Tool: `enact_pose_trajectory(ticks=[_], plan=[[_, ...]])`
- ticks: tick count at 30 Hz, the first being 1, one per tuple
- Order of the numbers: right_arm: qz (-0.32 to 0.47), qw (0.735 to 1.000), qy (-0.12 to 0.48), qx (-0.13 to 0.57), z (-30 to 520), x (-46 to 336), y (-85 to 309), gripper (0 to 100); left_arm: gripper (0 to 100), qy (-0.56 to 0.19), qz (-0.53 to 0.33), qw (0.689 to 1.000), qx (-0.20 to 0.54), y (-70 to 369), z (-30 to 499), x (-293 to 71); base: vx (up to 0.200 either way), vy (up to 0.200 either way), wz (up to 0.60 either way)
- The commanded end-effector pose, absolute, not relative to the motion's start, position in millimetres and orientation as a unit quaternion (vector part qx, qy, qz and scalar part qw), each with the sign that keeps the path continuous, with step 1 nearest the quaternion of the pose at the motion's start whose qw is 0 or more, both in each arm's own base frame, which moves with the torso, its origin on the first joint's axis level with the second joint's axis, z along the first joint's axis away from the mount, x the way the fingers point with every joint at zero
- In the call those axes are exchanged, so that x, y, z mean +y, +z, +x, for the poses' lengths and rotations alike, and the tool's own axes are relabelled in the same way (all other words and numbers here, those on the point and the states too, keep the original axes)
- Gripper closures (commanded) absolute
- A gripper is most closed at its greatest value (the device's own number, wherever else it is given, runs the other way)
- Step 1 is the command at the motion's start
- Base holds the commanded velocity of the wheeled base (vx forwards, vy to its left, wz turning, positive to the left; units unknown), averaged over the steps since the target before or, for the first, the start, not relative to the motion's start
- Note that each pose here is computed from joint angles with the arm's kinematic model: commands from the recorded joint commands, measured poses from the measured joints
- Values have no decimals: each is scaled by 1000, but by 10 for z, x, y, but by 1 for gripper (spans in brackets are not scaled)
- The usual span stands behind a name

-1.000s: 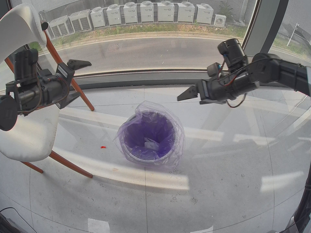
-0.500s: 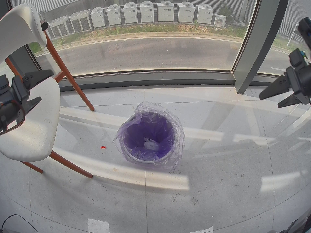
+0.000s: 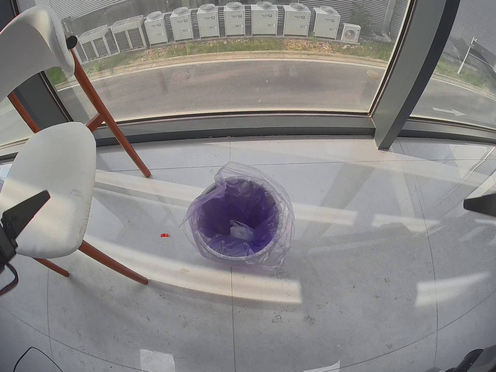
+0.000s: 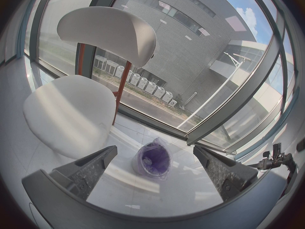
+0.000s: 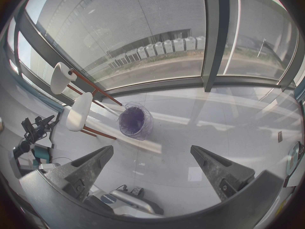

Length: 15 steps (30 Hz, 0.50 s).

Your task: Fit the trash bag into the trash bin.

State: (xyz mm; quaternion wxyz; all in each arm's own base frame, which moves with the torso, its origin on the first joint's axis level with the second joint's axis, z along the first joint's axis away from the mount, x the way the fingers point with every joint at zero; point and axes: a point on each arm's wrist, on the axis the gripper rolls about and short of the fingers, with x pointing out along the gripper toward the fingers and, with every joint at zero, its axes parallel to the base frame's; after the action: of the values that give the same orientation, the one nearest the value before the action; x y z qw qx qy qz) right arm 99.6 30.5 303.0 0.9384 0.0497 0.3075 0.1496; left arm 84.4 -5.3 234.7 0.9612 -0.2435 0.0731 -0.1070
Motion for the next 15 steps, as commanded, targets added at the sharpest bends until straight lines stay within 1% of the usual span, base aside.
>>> enact_pose_trajectory(ticks=[1, 2, 3, 4, 5, 6, 8, 10, 12, 13, 14, 15], plan=[[-39, 998, 46, 21, -148, -37, 823, 0, 0, -70, -41, 996, 29, 852, -158, -74, 0, 0, 0], [-13, 1000, 17, 20, -147, -49, 830, 0, 0, -49, -27, 998, 28, 852, -156, -64, 0, 0, 0], [5, 1000, -16, 20, -145, -64, 833, 0, 0, -12, -13, 999, 28, 849, -154, -48, 0, 0, 0], [11, 998, -65, 20, -145, -86, 832, 0, 0, 54, -2, 998, 27, 849, -156, -19, 0, 0, 0], [11, 995, -93, 20, -147, -99, 831, 0, 0, 96, -2, 995, 27, 846, -157, 1, 0, 0, 0], [17, 994, -108, 18, -149, -105, 835, 0, 0, 126, -4, 992, 27, 843, -159, 15, 0, 0, 0], [30, 994, -104, 20, -149, -105, 829, 0, 0, 112, -7, 993, 28, 838, -160, 9, 0, 0, 0], [36, 994, -104, 22, -155, -104, 835, 0, 0, 51, 11, 998, 27, 838, -159, -16, 0, 0, 0], [39, 992, -114, 23, -156, -104, 836, 0, 0, -20, 57, 998, 25, 839, -158, -47, 0, 0, 0], [41, 992, -117, 21, -157, -105, 840, 0, 0, -30, 65, 997, 24, 839, -158, -51, 0, 0, 0], [56, 989, -133, 15, -157, -111, 845, 0, 0, -42, 83, 995, 23, 843, -160, -57, 0, 0, 0], [66, 987, -145, 12, -159, -115, 845, 0, 0, -41, 83, 995, 23, 843, -160, -57, 0, 0, 0]])
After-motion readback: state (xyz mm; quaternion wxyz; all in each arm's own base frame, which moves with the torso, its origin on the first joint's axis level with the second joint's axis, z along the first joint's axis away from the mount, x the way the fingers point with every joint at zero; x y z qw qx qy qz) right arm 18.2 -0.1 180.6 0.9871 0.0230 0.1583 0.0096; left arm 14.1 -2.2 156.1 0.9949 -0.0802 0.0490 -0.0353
